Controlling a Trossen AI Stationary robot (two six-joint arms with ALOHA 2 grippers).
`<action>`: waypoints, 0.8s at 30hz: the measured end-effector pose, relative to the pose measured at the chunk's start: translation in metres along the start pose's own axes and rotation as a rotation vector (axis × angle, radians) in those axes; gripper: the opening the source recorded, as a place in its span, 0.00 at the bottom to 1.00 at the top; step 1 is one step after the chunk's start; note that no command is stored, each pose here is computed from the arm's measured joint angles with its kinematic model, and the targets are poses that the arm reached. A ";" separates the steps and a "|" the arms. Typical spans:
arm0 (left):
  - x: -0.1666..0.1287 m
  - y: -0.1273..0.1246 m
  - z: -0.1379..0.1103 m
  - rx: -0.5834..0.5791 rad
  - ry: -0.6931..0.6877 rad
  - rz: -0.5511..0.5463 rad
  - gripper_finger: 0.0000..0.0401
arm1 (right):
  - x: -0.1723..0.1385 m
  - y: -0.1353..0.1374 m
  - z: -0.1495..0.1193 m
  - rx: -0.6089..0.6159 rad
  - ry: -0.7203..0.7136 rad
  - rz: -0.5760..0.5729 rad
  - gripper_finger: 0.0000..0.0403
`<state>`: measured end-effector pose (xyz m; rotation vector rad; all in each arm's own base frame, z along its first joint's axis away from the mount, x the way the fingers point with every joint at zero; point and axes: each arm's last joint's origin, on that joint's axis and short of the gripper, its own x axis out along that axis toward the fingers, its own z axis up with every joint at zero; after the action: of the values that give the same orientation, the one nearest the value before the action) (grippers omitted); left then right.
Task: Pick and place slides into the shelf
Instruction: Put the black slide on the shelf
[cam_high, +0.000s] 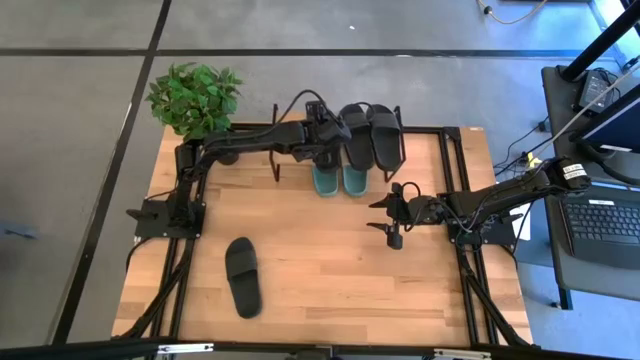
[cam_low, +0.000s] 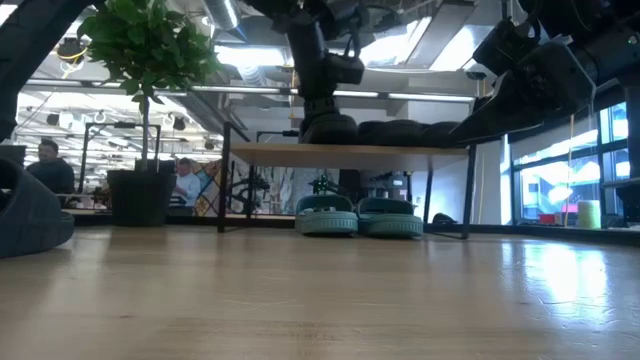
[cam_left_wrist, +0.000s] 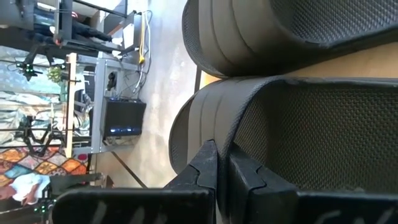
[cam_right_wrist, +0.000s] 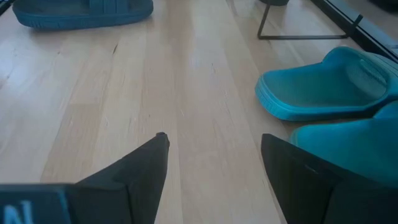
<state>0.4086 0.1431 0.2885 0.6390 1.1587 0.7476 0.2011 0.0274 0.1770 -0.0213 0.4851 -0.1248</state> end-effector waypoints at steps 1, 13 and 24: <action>-0.001 -0.001 0.000 -0.001 -0.002 -0.001 0.00 | 0.000 0.000 0.000 0.000 0.000 0.000 0.64; -0.001 0.000 0.001 -0.013 -0.006 0.005 0.12 | 0.000 0.000 0.000 0.001 0.000 0.000 0.64; -0.001 0.000 0.001 -0.004 -0.005 0.010 0.19 | 0.000 0.000 -0.001 0.000 0.006 0.001 0.64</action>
<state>0.4096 0.1421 0.2890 0.6433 1.1503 0.7564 0.2008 0.0274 0.1765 -0.0204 0.4912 -0.1243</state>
